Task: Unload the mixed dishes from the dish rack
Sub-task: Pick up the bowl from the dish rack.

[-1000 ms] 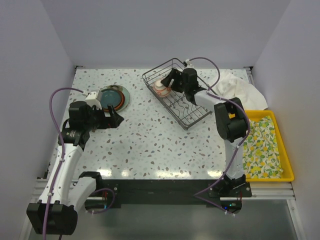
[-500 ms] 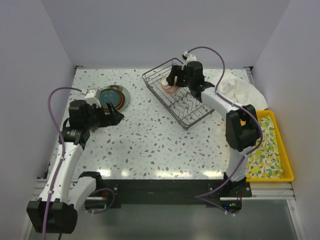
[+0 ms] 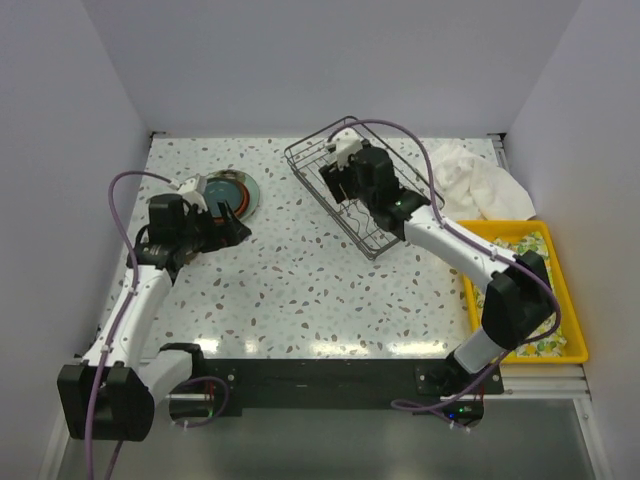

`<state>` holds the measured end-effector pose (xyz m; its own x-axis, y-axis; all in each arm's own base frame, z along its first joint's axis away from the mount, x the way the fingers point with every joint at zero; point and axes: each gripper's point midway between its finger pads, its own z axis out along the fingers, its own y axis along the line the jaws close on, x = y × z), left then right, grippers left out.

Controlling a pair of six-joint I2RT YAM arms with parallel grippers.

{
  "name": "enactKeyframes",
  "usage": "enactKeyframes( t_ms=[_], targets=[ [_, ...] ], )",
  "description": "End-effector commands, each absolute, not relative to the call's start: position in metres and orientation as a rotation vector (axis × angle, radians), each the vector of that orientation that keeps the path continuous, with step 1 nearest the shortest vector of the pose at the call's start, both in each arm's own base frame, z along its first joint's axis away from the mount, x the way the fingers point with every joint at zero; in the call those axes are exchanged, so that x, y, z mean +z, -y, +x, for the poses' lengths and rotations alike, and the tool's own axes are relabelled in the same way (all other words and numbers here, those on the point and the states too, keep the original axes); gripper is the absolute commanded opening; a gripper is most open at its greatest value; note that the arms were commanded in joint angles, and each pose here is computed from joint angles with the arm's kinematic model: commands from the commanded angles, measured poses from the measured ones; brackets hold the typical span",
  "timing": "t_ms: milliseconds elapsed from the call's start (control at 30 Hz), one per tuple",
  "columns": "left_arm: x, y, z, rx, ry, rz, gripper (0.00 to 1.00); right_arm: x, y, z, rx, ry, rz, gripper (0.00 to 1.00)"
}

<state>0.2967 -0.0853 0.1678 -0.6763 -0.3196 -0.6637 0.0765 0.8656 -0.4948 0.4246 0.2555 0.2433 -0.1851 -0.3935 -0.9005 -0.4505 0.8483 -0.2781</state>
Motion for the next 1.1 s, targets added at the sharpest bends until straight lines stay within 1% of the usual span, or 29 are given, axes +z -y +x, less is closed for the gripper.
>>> enactKeyframes(
  t_ms=[0,133,167,200,333,367,500,667,800,1067],
  targets=[
    [0.181,0.088,0.315,-0.641,-2.186,-0.17,0.97,0.291,-0.26,0.392,-0.147,-1.577,-0.794,0.45],
    [0.181,0.09,0.327,-0.658,-2.204,-0.176,0.97,0.292,-0.291,0.349,-0.195,-1.473,-0.932,0.45],
    [0.181,0.092,0.329,-0.676,-2.207,-0.174,0.97,0.285,-0.288,0.342,-0.245,-1.462,-0.963,0.46],
    [0.185,0.094,0.332,-0.687,-2.202,-0.174,0.97,0.282,-0.299,0.33,-0.237,-1.437,-0.997,0.46],
    [0.182,0.101,0.34,-0.726,-2.233,-0.177,0.97,0.268,-0.315,0.306,-0.285,-1.371,-1.068,0.48],
    [0.182,0.103,0.34,-0.732,-2.242,-0.177,0.97,0.258,-0.315,0.302,-0.336,-1.354,-1.113,0.49],
    [0.179,0.115,0.341,-0.762,-2.269,-0.171,0.97,0.238,-0.336,0.278,-0.383,-1.257,-1.215,0.49],
    [0.173,0.129,0.338,-0.807,-2.297,-0.184,0.97,0.211,-0.351,0.267,-0.453,-1.193,-1.279,0.5],
    [0.171,0.151,0.335,-0.916,-2.334,-0.211,0.96,0.201,-0.358,0.261,-0.465,-1.168,-1.279,0.51],
    [0.17,0.171,0.337,-1.024,-2.367,-0.22,0.93,0.173,-0.364,0.258,-0.529,-1.124,-1.275,0.53]
  ],
)
